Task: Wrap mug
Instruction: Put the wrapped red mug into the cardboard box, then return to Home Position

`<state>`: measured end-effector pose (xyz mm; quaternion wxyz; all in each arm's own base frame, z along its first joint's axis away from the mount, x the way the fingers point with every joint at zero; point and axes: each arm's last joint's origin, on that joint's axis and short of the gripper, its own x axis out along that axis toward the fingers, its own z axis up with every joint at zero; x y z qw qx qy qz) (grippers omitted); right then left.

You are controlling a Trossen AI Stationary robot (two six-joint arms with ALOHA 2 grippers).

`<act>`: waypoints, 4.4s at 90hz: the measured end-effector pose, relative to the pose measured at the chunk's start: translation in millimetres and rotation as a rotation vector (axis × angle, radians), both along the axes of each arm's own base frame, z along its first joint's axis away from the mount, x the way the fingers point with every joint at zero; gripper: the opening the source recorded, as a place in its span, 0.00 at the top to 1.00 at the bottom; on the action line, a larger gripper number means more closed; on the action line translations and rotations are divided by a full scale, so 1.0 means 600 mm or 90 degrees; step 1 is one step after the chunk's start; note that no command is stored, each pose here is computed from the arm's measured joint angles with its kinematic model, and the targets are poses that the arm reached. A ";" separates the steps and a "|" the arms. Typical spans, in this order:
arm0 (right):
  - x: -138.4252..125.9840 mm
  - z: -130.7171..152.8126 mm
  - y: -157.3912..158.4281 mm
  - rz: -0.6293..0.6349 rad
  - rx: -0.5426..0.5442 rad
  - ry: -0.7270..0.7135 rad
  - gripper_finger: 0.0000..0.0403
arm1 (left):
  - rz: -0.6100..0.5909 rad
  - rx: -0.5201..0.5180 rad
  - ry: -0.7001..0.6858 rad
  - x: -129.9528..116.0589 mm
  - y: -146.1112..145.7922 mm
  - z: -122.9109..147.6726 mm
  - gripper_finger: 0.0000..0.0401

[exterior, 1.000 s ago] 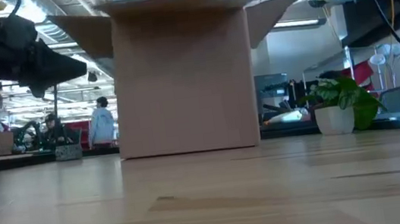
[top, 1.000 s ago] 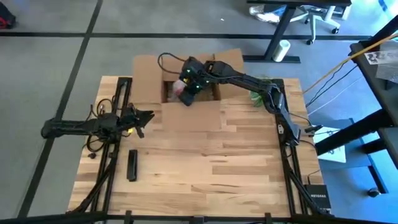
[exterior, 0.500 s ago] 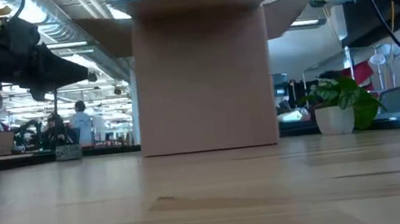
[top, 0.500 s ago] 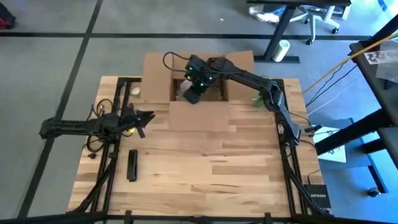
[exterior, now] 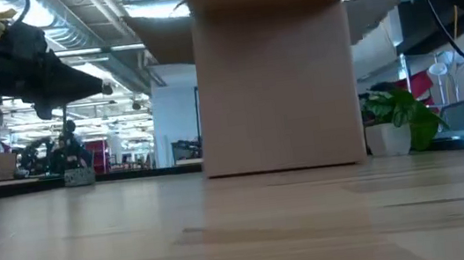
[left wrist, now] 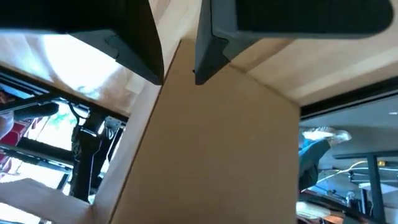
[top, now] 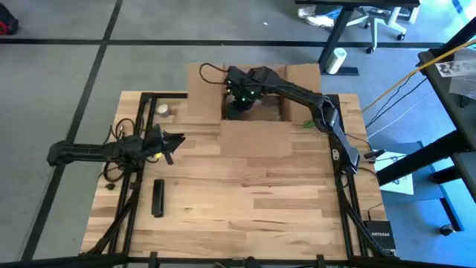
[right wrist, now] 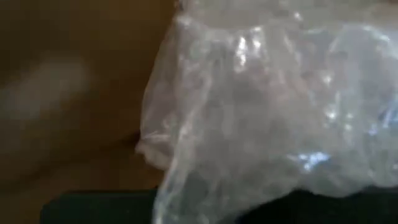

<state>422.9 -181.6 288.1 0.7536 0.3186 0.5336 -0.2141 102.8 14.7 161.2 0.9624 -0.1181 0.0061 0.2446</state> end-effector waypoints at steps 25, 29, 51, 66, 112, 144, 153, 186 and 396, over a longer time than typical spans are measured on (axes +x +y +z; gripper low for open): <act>0.003 -0.010 0.000 -0.004 0.015 0.006 0.86 | 0.002 -0.024 -0.012 0.000 0.000 0.000 0.82; 0.003 -0.010 0.001 0.000 0.014 0.006 0.84 | 0.002 -0.026 -0.014 0.000 0.000 0.000 0.82; 0.006 -0.006 0.003 0.027 0.035 -0.020 0.75 | 0.002 -0.048 -0.025 0.000 0.000 0.000 0.82; 0.000 0.011 0.006 0.034 0.029 -0.035 0.74 | 0.003 -0.064 -0.034 0.000 0.000 0.000 0.82; -0.044 0.103 0.024 0.029 -0.021 -0.101 0.74 | 0.001 -0.041 -0.022 0.000 0.000 0.000 0.82; -0.076 0.153 0.037 -0.007 -0.040 -0.134 0.74 | 0.001 -0.042 -0.022 0.000 0.000 0.000 0.82; -0.089 0.171 0.043 -0.017 -0.038 -0.149 0.74 | 0.001 -0.042 -0.022 0.000 0.000 0.000 0.82; -0.146 0.242 0.129 0.056 -0.131 -0.140 0.97 | 0.001 -0.042 -0.022 0.000 0.000 0.000 0.82; -0.501 -0.267 0.233 -0.152 -0.024 -0.530 1.00 | 0.001 -0.042 -0.023 0.000 0.000 0.000 0.82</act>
